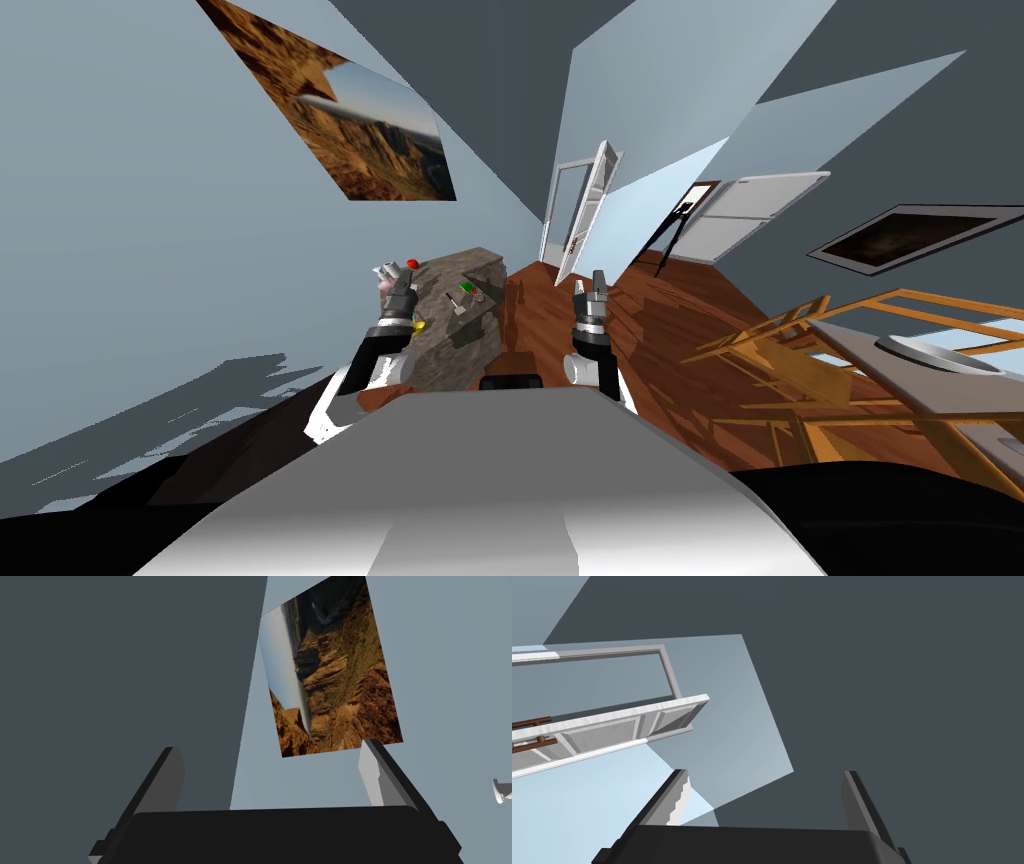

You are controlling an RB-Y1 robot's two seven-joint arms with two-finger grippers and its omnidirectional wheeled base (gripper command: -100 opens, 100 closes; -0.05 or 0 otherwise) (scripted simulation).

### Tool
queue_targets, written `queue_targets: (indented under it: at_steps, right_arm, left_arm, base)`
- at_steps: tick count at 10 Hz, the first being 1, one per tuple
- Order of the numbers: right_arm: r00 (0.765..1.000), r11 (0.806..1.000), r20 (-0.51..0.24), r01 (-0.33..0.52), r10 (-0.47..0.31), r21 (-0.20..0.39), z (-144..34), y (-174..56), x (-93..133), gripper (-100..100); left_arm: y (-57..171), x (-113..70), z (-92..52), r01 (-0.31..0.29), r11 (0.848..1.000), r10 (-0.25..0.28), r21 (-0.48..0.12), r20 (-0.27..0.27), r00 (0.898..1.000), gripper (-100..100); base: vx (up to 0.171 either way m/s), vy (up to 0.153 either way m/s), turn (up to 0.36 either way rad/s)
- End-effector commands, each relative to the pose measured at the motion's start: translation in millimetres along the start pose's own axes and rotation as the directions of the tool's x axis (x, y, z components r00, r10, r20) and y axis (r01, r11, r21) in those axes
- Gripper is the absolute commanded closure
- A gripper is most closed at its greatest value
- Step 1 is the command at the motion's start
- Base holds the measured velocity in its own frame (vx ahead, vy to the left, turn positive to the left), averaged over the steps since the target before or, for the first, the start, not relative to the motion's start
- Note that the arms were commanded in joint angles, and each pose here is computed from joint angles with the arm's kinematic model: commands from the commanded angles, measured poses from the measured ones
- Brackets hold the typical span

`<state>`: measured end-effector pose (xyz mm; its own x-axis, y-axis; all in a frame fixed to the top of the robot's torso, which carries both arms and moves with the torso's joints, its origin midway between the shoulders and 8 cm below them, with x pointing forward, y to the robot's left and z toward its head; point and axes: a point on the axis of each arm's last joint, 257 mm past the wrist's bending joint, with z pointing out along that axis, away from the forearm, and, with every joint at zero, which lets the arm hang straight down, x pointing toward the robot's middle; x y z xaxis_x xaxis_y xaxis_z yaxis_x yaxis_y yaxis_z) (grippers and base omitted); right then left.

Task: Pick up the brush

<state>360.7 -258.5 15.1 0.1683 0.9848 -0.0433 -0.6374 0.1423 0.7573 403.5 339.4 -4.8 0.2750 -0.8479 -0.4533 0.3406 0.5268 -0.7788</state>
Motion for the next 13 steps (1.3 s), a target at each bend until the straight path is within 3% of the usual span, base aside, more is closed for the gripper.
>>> queue_targets:
  at_steps: [1,2,3,4,5,6,8,9,10,11,13]
  right_arm:
    - [1.000,1.000,0.000,0.000,0.000,0.000,0.0,0.0,0.0,0]
    - [1.000,1.000,0.000,0.000,0.000,0.000,0.0,0.0,0.0,0]
    - [1.000,1.000,0.000,0.000,0.000,0.000,0.0,0.0,0.0,0]
    - [1.000,1.000,0.000,0.000,0.000,0.000,0.0,0.0,0.0,0]
    - [1.000,1.000,0.000,0.000,0.000,0.000,0.0,0.0,0.0,0]
    - [1.000,1.000,0.000,0.000,0.000,0.000,0.0,0.0,0.0,0]
    - [1.000,1.000,0.000,0.000,0.000,0.000,0.0,0.0,0.0,0]
    - [1.000,1.000,0.000,0.000,0.000,0.000,0.0,0.0,0.0,0]
    - [1.000,1.000,0.000,0.000,0.000,0.000,0.0,0.0,0.0,0]
    - [1.000,1.000,0.000,0.000,0.000,0.000,0.0,0.0,0.0,0]
    - [1.000,1.000,0.000,0.000,0.000,0.000,0.0,0.0,0.0,0]
  left_arm:
    - [8.9,-0.7,2.6,-0.027,0.999,0.027,-0.030,-0.009,1.000,-100]
    - [15.3,-7.3,8.7,-0.078,0.996,0.077,-0.049,-0.016,0.997,-100]
    - [20.2,-6.4,8.4,-0.078,0.995,0.077,-0.068,-0.021,0.997,-100]
    - [24.6,-14.3,14.7,-0.126,0.989,0.125,-0.080,-0.025,0.992,-100]
    - [31.8,-13.1,14.0,-0.127,0.986,0.124,-0.108,-0.033,0.992,-100]
    - [35.9,-21.7,20.6,-0.172,0.978,0.169,-0.120,-0.035,0.985,-100]
    - [44.2,-20.6,19.4,-0.172,0.973,0.167,-0.151,-0.045,0.985,-100]
    - [50.1,-29.5,25.8,-0.213,0.962,0.208,-0.172,-0.049,0.977,-100]
    - [56.3,-28.8,24.6,-0.214,0.957,0.207,-0.195,-0.057,0.977,-100]
    - [59.1,-38.3,31.6,-0.251,0.946,0.244,-0.205,-0.057,0.968,-100]
    - [69.6,-37.2,29.1,-0.251,0.937,0.241,-0.243,-0.071,0.968,-100]
  base:
    - [-0.031,-0.034,-0.015]
    - [-0.038,-0.045,-0.036]
    - [-0.030,-0.037,-0.015]
    - [-0.036,-0.047,-0.039]
    - [-0.032,-0.041,-0.019]
    - [-0.025,-0.044,-0.042]
    - [-0.017,-0.024,-0.006]
    - [-0.013,-0.030,-0.033]
    - [-0.017,-0.030,-0.030]
    - [-0.022,-0.043,-0.054]
    - [-0.014,-0.025,-0.011]
